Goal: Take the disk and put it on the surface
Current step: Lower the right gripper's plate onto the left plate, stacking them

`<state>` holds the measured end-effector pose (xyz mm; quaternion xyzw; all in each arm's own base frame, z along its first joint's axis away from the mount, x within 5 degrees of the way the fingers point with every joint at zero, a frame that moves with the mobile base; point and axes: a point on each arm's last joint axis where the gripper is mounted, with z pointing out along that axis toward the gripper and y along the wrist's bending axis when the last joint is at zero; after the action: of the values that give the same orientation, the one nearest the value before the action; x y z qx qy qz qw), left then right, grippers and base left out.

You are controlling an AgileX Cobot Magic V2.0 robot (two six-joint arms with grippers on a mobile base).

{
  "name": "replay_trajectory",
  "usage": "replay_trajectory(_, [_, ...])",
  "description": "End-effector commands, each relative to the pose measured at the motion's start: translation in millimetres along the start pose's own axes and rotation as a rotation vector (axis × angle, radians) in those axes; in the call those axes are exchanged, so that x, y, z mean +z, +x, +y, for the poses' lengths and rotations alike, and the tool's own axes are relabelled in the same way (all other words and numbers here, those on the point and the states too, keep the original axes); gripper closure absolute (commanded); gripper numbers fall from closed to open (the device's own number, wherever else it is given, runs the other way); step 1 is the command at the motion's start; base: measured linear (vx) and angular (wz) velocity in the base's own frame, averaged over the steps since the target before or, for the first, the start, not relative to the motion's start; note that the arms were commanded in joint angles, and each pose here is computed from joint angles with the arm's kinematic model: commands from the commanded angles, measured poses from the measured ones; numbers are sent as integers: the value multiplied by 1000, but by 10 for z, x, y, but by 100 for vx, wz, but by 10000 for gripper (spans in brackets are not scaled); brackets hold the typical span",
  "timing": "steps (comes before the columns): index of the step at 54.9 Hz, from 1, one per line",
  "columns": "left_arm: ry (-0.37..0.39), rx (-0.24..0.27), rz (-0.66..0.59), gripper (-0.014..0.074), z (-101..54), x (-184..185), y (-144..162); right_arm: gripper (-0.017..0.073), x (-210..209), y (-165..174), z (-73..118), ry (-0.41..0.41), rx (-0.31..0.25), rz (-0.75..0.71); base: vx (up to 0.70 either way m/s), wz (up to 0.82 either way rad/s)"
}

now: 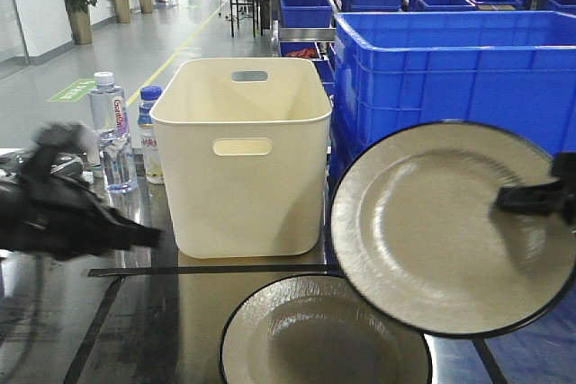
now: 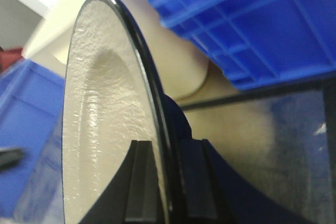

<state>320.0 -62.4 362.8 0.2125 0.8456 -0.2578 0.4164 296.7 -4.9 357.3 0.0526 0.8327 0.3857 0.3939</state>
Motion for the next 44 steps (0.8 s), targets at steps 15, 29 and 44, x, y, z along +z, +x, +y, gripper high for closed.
replay_trajectory(15, [-103, 99, -214, 602, -380, -877, -255, 566, 839, 254, 270, -110, 28, 130, 0, 0])
replay_trajectory(29, [-86, 79, -202, 602, -407, -890, -241, 460, 1057, 376, 230, -98, 26, 187, 0, 0])
replay_trajectory(44, [-58, 70, -174, 602, -430, -883, -215, 50, 1066, 383, 212, -96, -14, 193, 0, 0])
